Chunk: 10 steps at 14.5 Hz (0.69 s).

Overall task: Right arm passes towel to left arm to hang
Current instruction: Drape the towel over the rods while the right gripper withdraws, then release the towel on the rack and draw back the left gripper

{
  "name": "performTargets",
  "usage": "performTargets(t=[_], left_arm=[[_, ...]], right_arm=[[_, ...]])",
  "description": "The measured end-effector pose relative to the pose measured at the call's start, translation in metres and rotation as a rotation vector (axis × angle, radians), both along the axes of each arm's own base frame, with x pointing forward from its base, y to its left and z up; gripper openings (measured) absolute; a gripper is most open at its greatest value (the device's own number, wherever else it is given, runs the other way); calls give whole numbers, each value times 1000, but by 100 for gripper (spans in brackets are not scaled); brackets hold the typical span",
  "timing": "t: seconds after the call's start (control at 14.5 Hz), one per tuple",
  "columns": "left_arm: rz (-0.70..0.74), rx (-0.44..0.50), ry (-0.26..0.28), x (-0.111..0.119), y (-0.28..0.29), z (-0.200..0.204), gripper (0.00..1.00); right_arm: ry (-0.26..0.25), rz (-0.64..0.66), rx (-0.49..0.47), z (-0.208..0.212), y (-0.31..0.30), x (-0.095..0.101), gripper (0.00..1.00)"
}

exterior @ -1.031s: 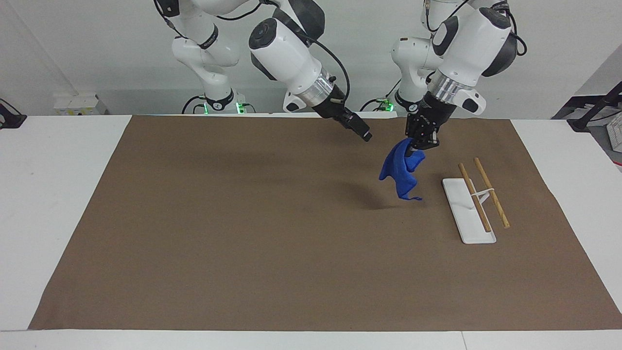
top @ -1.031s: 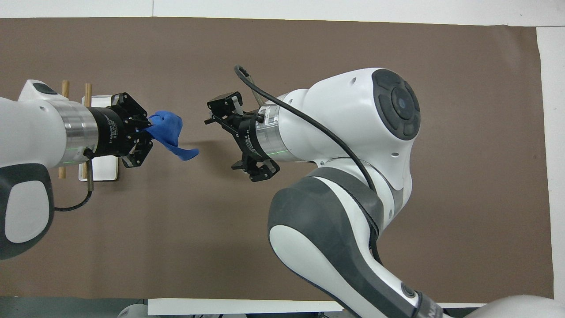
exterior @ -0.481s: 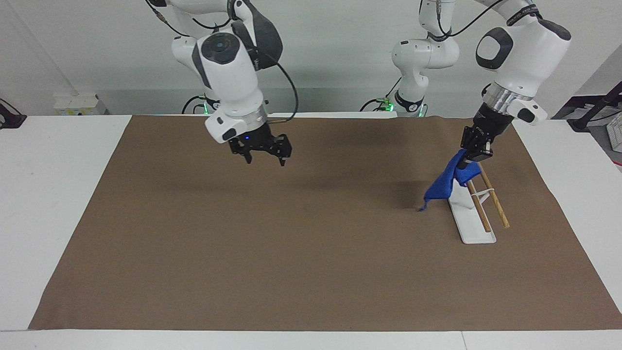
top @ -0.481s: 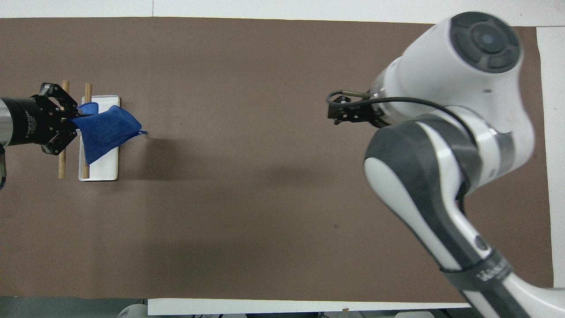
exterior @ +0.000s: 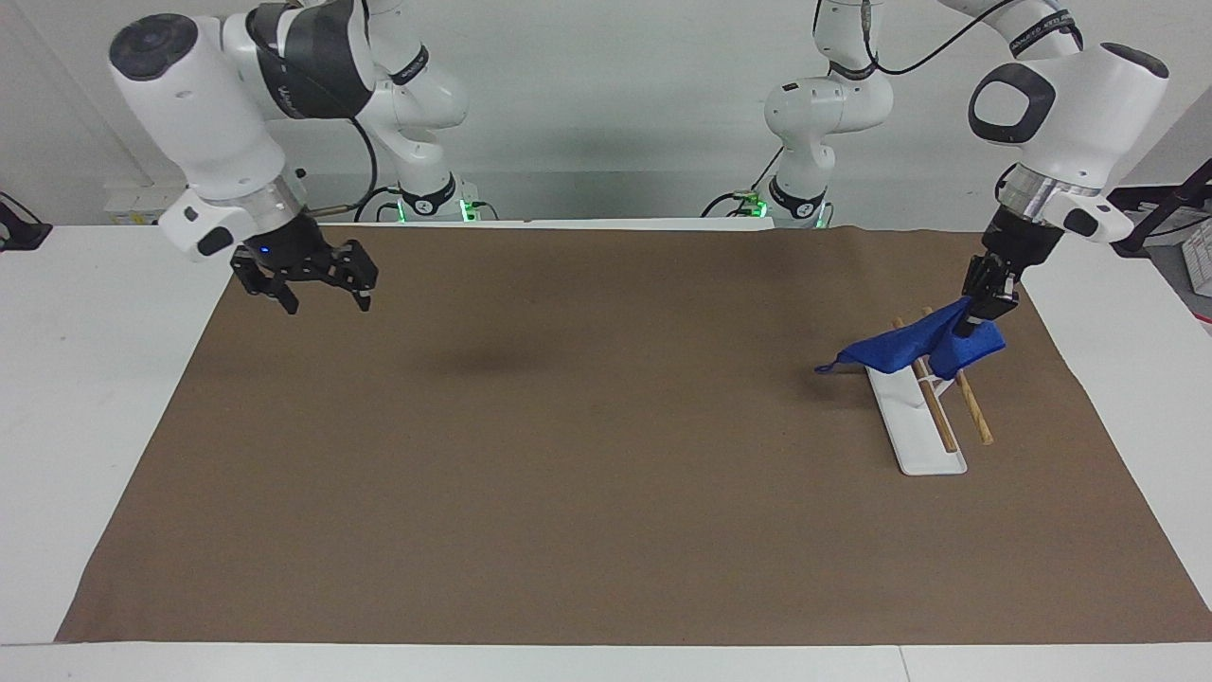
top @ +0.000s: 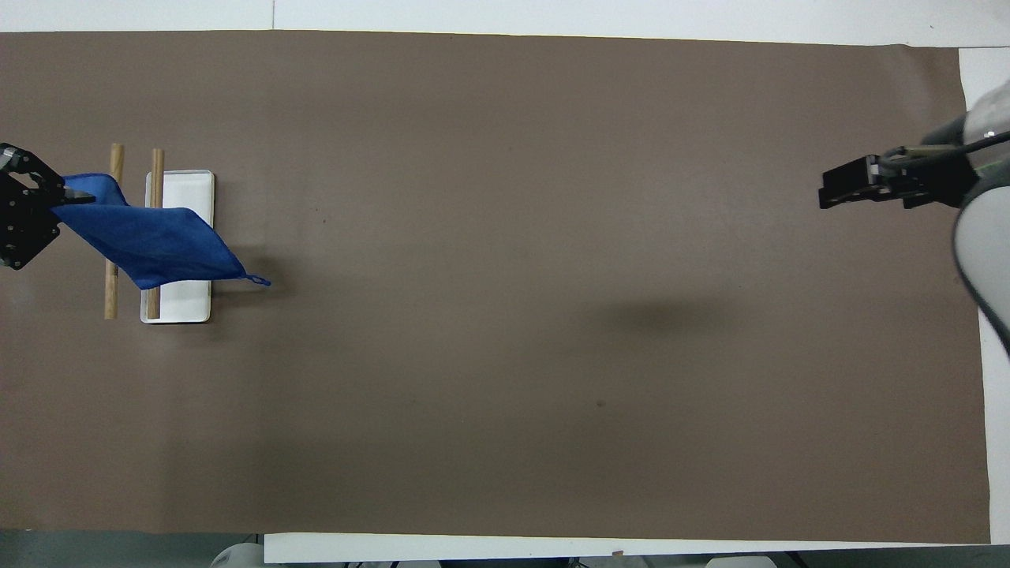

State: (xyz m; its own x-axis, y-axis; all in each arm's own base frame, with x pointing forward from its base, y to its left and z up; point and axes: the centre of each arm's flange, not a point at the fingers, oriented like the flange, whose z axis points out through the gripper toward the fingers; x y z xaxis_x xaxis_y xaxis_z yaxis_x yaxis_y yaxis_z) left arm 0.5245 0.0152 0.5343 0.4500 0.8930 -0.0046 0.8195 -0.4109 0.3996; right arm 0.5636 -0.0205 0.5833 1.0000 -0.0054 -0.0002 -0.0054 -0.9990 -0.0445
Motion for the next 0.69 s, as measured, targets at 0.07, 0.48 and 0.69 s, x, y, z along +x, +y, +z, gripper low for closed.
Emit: performTargets(t=[0.07, 0.48, 0.69], left_arm=[[11, 6, -23, 2, 7, 2, 2], [64, 37, -78, 8, 52, -4, 2], [93, 37, -60, 11, 68, -19, 2]], right_arm=[[5, 4, 1, 3, -16, -4, 100], [26, 48, -41, 12, -48, -14, 100], [26, 52, -49, 13, -43, -14, 100]])
